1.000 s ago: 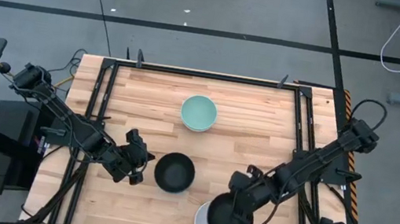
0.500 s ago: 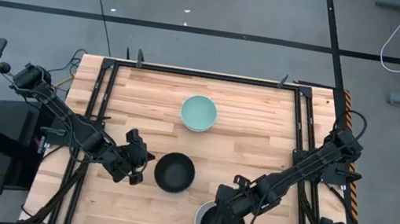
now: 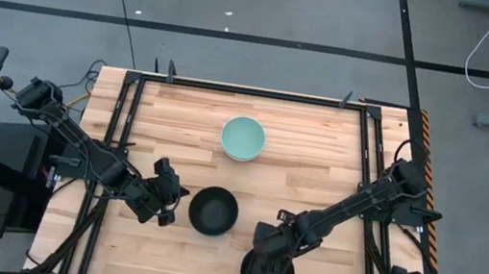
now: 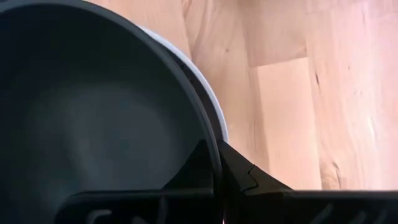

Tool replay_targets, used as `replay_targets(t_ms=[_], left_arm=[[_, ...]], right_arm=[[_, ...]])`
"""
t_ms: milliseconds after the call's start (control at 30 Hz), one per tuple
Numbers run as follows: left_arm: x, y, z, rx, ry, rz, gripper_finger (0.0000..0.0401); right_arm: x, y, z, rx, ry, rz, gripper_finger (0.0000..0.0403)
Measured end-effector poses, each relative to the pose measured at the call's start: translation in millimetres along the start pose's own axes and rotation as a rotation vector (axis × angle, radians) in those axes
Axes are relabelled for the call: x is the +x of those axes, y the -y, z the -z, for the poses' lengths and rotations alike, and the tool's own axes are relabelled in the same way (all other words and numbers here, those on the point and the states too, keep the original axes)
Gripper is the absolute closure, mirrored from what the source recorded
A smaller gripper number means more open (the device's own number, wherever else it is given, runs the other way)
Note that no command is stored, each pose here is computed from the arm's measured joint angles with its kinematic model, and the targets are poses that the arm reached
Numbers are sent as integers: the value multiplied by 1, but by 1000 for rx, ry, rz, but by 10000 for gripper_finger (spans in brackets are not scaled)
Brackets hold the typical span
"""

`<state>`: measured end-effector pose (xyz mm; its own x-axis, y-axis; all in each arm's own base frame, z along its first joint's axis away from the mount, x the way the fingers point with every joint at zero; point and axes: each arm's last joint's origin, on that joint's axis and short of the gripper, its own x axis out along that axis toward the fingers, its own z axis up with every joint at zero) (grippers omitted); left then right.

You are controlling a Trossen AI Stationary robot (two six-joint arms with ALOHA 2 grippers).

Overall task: Nest bowls inside each other
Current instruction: Stack the right black bowl on top of the white bowl

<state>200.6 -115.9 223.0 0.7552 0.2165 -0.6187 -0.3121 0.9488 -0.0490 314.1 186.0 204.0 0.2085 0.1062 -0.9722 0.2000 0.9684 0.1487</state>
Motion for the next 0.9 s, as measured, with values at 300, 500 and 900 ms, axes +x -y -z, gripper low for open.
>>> replay_targets(t_ms=[300,500,900], left_arm=[[0,0,0,1,-1,-1,372],[0,0,0,1,-1,-1,380],[0,0,0,1,-1,-1,374]], right_arm=[[3,14,-13,-17,-6,-1,398],[2,26,-22,-7,3,15,398],[1,56,-42,-9,11,44,398]])
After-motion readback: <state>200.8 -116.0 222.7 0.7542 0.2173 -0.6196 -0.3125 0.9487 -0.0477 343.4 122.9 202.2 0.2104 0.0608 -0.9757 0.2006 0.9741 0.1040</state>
